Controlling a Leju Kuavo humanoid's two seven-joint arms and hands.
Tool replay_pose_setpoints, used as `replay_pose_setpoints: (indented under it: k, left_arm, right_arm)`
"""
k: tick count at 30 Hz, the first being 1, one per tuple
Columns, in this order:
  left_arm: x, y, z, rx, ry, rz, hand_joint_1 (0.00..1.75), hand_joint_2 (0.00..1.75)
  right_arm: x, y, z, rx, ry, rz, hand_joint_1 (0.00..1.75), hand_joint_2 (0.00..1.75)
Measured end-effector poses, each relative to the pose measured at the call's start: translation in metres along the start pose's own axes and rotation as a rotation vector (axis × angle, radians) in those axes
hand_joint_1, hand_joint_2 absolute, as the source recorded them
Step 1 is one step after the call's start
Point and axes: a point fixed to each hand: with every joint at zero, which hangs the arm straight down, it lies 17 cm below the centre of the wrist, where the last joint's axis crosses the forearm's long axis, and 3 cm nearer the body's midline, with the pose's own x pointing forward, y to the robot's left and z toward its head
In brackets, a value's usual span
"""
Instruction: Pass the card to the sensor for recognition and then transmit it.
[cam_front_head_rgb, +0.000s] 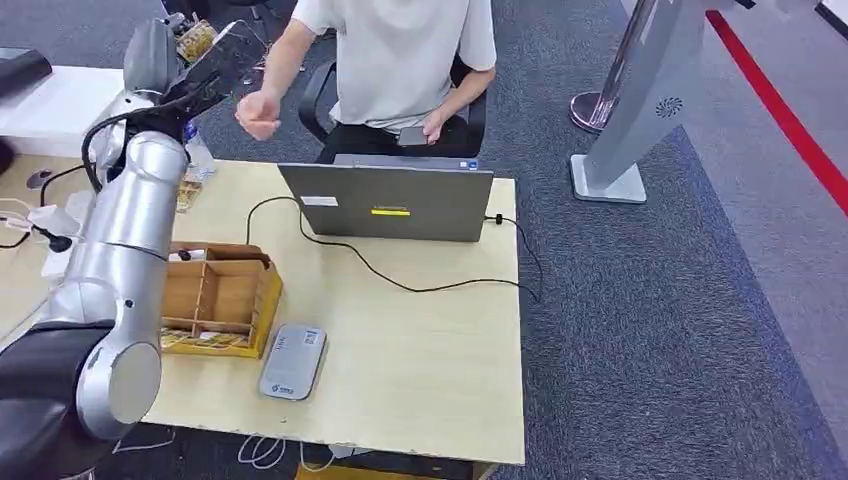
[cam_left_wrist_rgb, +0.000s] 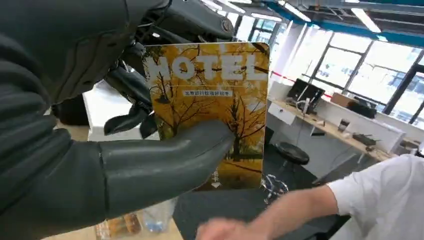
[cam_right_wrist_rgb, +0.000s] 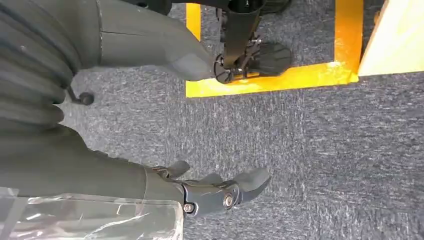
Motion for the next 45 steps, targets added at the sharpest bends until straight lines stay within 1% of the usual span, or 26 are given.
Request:
replay_pose_setpoints:
  k: [6,10,14,18,23,29,31,37,40,45]
  left_arm:
    - [0.024,0.018,-0.021,0.011,-0.012,-0.189,1.75,1.75]
    - [0.050,0.029,-0.029,0.046,-0.070,-0.336,1.75,1.75]
    - [0.076,0.020,-0.022,0.066,-0.163,-0.421,1.75,1.75]
    - [0.086,0.004,-0.007,0.061,-0.220,-0.454,1.75,1.75]
    - [0.091,-0.016,0.016,0.055,-0.283,-0.485,1.75,1.75]
    - [0.088,-0.047,0.054,0.034,-0.350,-0.520,1.75,1.75]
    - [0.086,-0.058,0.071,0.029,-0.380,-0.533,1.75,1.75]
    - [0.068,-0.090,0.124,-0.005,-0.433,-0.556,1.75,1.75]
    - [0.055,-0.101,0.142,-0.026,-0.436,-0.562,1.75,1.75]
    - [0.028,-0.120,0.191,-0.072,-0.453,-0.573,1.75,1.75]
  right_arm:
    - [0.001,0.005,0.001,0.013,0.004,0.014,0.00,1.75]
    - [-0.001,0.010,0.002,0.024,0.011,0.009,0.00,1.75]
    - [-0.008,0.011,0.003,0.025,0.022,-0.010,0.00,1.75]
    - [-0.015,0.010,0.003,0.022,0.026,-0.029,0.00,1.75]
    - [-0.026,0.009,0.005,0.016,0.037,-0.061,0.00,1.75]
    - [-0.037,0.006,0.006,0.005,0.049,-0.103,0.00,1.75]
    - [-0.040,0.005,0.006,0.000,0.052,-0.122,0.00,1.75]
    - [-0.051,0.002,0.008,-0.017,0.067,-0.165,0.00,1.75]
    - [-0.054,0.000,0.008,-0.023,0.069,-0.171,0.00,1.75]
    - [-0.062,-0.002,0.009,-0.035,0.083,-0.204,0.00,1.75]
